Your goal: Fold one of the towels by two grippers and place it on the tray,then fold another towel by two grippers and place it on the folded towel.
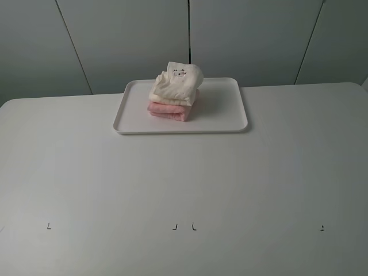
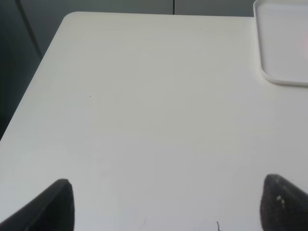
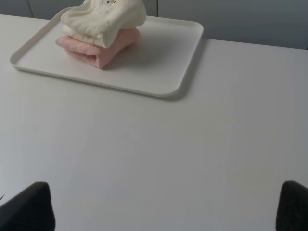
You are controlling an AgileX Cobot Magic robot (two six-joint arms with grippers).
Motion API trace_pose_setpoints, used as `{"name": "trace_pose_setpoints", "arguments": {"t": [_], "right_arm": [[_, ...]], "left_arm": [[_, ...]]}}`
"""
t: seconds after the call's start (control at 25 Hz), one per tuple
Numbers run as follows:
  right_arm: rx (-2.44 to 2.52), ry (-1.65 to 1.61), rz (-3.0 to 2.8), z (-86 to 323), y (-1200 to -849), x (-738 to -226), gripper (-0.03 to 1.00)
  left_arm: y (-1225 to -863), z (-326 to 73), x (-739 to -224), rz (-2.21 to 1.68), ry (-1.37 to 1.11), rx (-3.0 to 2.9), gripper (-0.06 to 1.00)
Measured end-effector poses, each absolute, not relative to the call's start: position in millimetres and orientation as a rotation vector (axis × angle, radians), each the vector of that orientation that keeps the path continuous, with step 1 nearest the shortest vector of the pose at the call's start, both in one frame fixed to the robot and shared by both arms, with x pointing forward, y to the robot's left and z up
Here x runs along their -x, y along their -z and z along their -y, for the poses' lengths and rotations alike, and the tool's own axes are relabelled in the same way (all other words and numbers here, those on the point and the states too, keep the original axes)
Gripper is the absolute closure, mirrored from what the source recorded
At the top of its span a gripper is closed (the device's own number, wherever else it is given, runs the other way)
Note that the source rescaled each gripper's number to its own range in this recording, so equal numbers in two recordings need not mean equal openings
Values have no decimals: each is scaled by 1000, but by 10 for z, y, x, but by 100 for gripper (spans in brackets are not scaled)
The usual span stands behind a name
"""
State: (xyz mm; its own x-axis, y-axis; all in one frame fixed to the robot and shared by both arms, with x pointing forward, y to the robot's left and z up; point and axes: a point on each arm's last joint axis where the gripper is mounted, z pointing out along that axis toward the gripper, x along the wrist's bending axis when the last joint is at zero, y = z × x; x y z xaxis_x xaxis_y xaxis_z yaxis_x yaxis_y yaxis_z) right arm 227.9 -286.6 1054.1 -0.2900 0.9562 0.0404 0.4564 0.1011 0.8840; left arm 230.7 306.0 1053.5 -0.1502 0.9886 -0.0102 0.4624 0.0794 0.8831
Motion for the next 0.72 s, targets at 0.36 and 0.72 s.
{"name": "trace_pose_setpoints", "arguments": {"t": [0.36, 0.72], "right_arm": [[-1380, -1132, -1814, 2866, -10541, -2279, -3], [-1380, -1132, -1814, 2866, -10541, -2279, -3]], "left_arm": [[-10535, -3060, -2307, -1697, -1010, -1449, -5], [-10535, -3060, -2307, -1697, -1010, -1449, -5]]}}
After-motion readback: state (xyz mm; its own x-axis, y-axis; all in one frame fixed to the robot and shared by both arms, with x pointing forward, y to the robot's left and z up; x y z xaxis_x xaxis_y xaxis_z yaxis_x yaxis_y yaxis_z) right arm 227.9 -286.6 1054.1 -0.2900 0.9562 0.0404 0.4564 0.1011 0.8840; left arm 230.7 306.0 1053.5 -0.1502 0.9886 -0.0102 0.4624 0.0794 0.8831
